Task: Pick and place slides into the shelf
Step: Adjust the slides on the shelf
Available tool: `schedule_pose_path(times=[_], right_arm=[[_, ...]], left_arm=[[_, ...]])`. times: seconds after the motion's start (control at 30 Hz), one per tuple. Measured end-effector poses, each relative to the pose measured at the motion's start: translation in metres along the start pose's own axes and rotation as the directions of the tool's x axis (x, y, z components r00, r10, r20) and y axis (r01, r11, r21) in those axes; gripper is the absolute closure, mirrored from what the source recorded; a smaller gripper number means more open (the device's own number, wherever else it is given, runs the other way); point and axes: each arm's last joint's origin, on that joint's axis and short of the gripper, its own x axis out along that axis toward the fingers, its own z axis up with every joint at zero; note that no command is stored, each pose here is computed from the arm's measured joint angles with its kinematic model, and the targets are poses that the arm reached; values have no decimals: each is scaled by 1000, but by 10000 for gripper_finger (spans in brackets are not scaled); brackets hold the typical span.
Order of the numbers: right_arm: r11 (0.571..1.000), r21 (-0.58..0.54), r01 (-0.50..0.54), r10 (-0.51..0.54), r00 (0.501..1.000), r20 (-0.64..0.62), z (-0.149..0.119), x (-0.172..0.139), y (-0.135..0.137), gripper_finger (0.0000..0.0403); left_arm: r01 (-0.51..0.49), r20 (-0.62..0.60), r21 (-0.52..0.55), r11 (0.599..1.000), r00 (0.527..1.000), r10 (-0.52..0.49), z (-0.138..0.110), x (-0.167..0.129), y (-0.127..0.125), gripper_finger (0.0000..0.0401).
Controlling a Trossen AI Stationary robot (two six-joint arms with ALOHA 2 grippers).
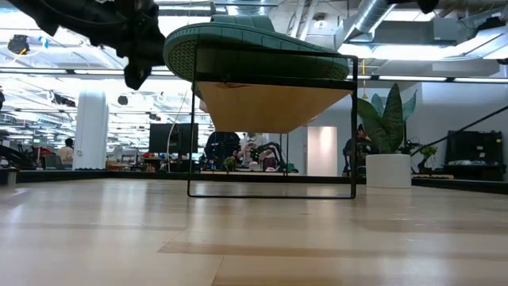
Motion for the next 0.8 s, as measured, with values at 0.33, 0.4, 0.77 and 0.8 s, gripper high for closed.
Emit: schedule_pose_path(times=[0.33,0.4,0.77,0.8], right_arm=[[1000,21,7,-9,997,73,-5,-24,0,403],[1000,22,8,-9,997,81,-5,-27,0,403],[1000,21,8,-9,997,78,-5,-26,0,403],[1000,21,8,-9,997,78,-5,-26,0,403]], left_arm=[[34,-28,-66,997,999,-36,-6,19,-2,401],[38,-35,-68,997,999,-40,-7,19,-2,401],[7,-82,-60,998,997,-12,-11,19,1,401],[5,-84,-60,998,996,-10,-12,19,1,401]])
